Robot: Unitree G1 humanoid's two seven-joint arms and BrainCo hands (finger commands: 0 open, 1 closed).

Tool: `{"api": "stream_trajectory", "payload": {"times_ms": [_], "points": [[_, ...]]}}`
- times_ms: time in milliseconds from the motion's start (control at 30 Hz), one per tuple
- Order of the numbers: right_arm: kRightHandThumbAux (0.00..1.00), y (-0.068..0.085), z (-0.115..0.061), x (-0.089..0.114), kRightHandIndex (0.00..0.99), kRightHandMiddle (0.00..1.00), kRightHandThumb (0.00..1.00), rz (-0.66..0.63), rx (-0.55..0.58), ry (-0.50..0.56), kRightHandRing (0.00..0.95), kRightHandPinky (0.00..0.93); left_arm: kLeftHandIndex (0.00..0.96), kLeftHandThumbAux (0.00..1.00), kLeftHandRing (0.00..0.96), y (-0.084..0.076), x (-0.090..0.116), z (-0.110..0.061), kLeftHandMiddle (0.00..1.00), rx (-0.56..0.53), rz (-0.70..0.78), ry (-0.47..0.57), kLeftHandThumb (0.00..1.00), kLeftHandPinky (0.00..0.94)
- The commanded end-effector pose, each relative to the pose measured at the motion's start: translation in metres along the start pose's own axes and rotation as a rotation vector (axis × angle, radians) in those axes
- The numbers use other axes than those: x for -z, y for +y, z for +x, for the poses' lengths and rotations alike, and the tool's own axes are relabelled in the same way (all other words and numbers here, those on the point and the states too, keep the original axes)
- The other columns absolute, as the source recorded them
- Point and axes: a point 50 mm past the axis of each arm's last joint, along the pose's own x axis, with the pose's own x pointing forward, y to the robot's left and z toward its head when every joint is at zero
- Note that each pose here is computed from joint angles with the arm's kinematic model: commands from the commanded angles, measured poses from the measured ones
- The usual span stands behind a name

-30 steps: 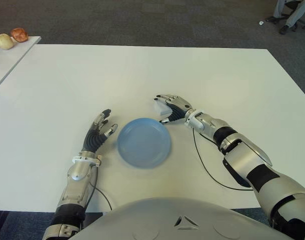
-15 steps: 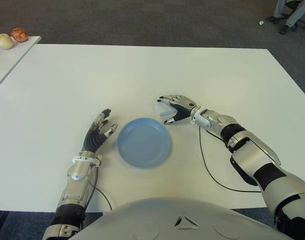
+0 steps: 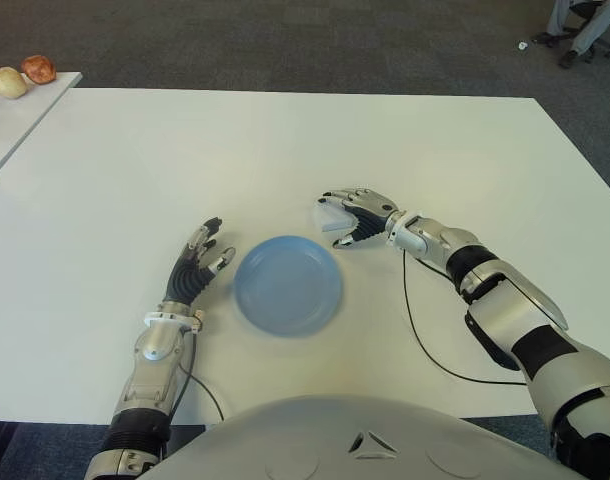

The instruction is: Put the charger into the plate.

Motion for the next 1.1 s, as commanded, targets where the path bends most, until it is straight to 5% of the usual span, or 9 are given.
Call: {"api": "stream_trajectory", "payload": {"times_ms": [33,1100], "points": [[0.556,0.0018,-0.0019,0.0022,0.0,0.082,0.0,-0.021,-0.02,0.005,0.106,0.145,0.108,0.565,0.079,-0.0024,0.0262,-0.018,0.105,0.021,-0.012,0.168,0.0,0.057],[0.567,0.0037,-0.0024,0.0015,0.0,0.087,0.0,-0.006,-0.01,0.005,0.112,0.152,0.096,0.576,0.076,-0.0019,0.0249,-0.0187,0.095,0.024,0.001,0.173,0.0,0.066]]}}
